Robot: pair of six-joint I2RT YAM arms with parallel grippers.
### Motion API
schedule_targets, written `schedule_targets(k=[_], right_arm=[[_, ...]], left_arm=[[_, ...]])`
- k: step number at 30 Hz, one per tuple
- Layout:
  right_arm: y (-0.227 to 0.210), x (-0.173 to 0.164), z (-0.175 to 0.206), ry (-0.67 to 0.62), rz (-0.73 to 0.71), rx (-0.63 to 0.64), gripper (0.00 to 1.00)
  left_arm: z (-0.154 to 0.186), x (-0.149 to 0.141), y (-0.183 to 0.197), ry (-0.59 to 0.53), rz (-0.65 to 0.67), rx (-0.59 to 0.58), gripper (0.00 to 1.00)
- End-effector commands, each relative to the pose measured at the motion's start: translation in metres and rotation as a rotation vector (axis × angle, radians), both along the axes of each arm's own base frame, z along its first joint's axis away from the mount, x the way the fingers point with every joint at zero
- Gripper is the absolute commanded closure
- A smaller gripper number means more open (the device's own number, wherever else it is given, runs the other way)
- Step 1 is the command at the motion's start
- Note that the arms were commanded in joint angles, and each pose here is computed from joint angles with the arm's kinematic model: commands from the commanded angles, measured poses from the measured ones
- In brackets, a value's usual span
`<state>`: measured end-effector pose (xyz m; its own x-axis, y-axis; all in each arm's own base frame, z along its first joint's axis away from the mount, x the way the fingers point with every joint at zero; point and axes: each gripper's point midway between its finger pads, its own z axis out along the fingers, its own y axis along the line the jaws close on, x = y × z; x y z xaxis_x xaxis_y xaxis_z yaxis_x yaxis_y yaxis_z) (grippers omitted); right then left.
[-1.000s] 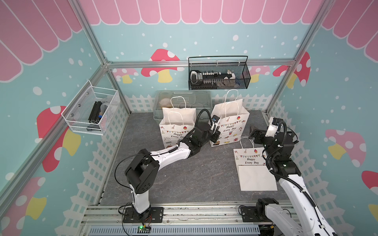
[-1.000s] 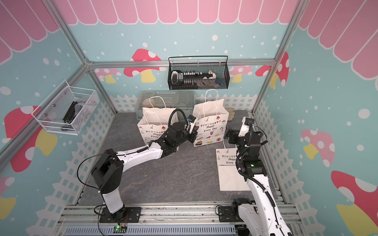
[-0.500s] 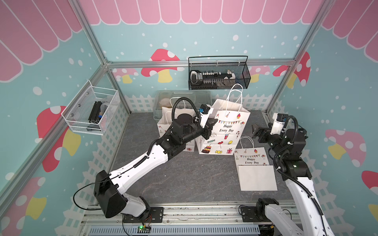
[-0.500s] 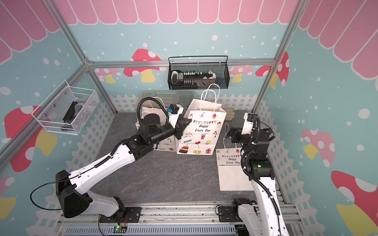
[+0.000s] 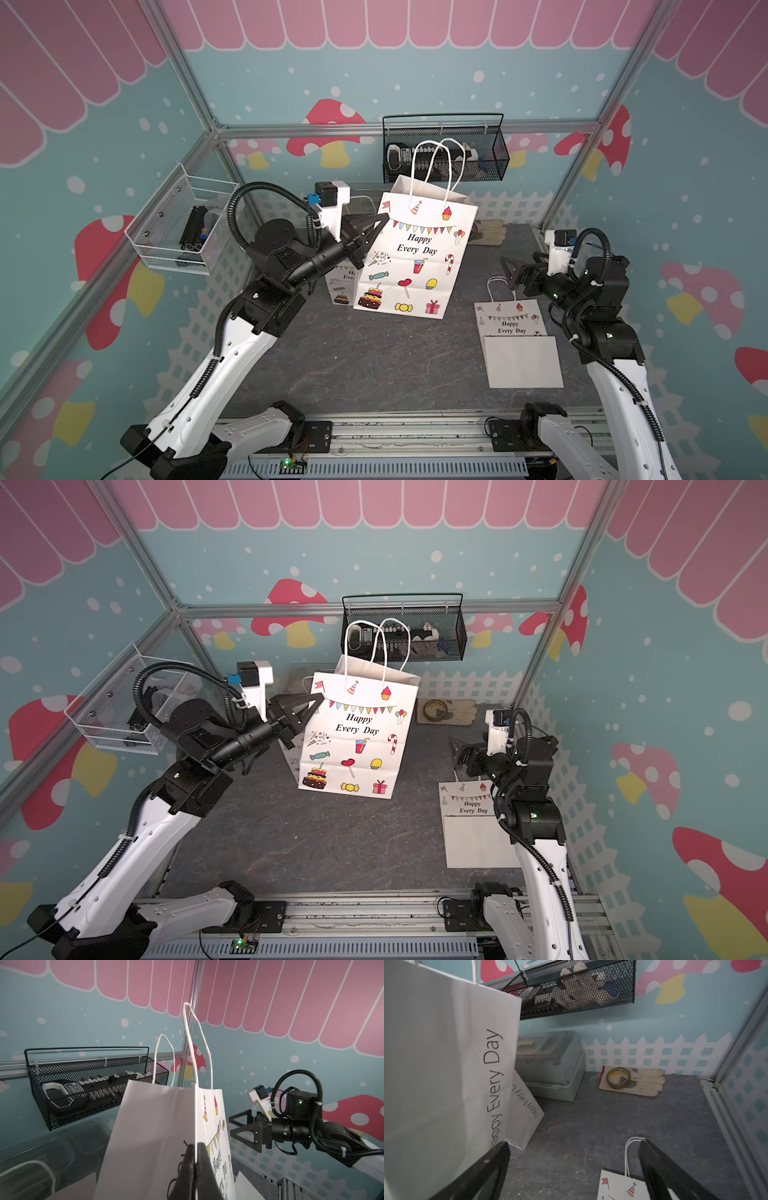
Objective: Put away the paper bag
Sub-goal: Pick up the paper bag from the center of the board, then press the paper bag.
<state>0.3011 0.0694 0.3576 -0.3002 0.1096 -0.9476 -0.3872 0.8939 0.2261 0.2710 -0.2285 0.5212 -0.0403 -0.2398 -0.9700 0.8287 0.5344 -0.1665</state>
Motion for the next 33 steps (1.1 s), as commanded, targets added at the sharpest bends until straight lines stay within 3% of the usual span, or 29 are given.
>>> schedule_targets(k=[1,6,20,33], right_arm=[[0.043,-0.025,0.020,-0.066,0.306,0.078,0.01],[0.064,-0.042,0.031,-0.116,0.480,0.146,0.01],[0.081,-0.032,0.032,-0.130,0.591,0.300,0.02],[0.154,-0.057,0.046,-0.184,0.836,0.327,0.01]], left_arm=[[0.022,-0.015,0.009,0.019,-0.089,-0.098,1.00],[0.048,-0.020,0.021,0.011,-0.147,-0.188,1.00],[0.099,-0.058,0.027,-0.009,-0.282,-0.285,1.00],[0.120,-0.077,0.031,-0.010,-0.400,-0.397,1.00]])
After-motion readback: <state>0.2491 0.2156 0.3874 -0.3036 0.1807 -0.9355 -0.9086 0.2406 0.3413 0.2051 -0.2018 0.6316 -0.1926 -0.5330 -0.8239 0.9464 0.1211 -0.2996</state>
